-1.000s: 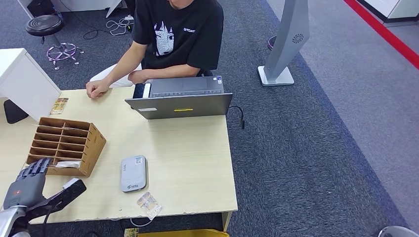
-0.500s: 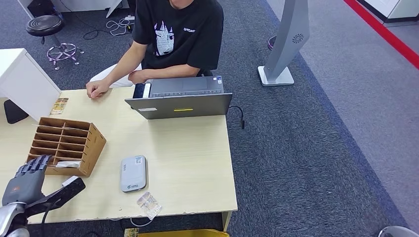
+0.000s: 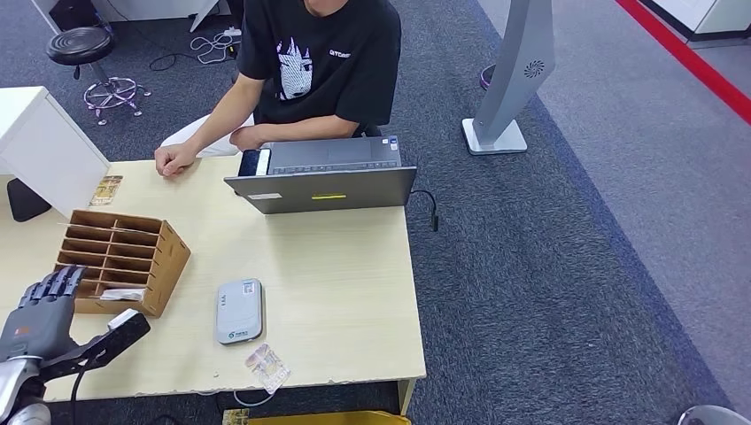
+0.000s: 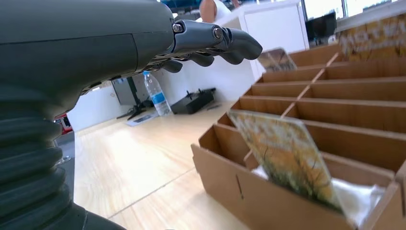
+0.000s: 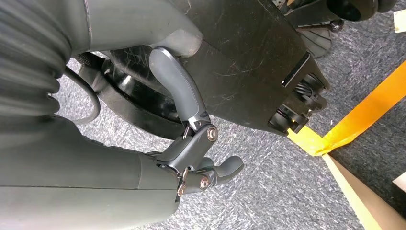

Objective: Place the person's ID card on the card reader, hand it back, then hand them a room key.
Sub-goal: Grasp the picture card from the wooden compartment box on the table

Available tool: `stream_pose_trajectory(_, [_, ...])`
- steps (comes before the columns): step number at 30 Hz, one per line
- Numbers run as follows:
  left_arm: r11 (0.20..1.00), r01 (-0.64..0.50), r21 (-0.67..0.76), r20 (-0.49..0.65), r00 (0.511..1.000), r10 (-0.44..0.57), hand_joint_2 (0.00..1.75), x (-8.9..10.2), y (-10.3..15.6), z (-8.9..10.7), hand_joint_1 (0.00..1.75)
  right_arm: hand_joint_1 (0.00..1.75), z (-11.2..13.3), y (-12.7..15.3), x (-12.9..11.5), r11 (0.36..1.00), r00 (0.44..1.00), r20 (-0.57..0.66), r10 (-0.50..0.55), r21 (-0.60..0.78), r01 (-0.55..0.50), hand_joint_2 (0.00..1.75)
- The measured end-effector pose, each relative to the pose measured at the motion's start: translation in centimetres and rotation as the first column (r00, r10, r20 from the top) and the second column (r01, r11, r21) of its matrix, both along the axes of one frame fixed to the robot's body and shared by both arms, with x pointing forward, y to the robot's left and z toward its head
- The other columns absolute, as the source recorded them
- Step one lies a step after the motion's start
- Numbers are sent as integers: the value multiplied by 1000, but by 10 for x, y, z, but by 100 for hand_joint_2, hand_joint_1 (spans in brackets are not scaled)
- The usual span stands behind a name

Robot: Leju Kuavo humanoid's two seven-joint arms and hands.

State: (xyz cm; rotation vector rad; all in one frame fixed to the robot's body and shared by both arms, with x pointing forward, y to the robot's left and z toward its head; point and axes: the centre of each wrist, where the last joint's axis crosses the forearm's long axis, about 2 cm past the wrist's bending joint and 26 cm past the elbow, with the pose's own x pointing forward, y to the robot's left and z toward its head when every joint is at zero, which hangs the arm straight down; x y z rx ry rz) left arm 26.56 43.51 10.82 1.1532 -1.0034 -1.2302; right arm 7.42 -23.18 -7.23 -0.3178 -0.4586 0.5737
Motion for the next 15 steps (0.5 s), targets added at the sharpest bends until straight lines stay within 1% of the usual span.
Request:
stream_pose_trajectory(3, [1000, 6, 1, 26, 1000, -6, 175, 1, -3, 0, 0, 0, 0, 0, 0, 1000, 1000, 0, 3, -1, -3, 175])
stream_pose_trajectory(15, [999, 24, -30, 39, 999, -23, 175, 3, -15, -4, 0, 0, 0, 0, 0, 1000, 1000, 1, 11, -6, -11, 175])
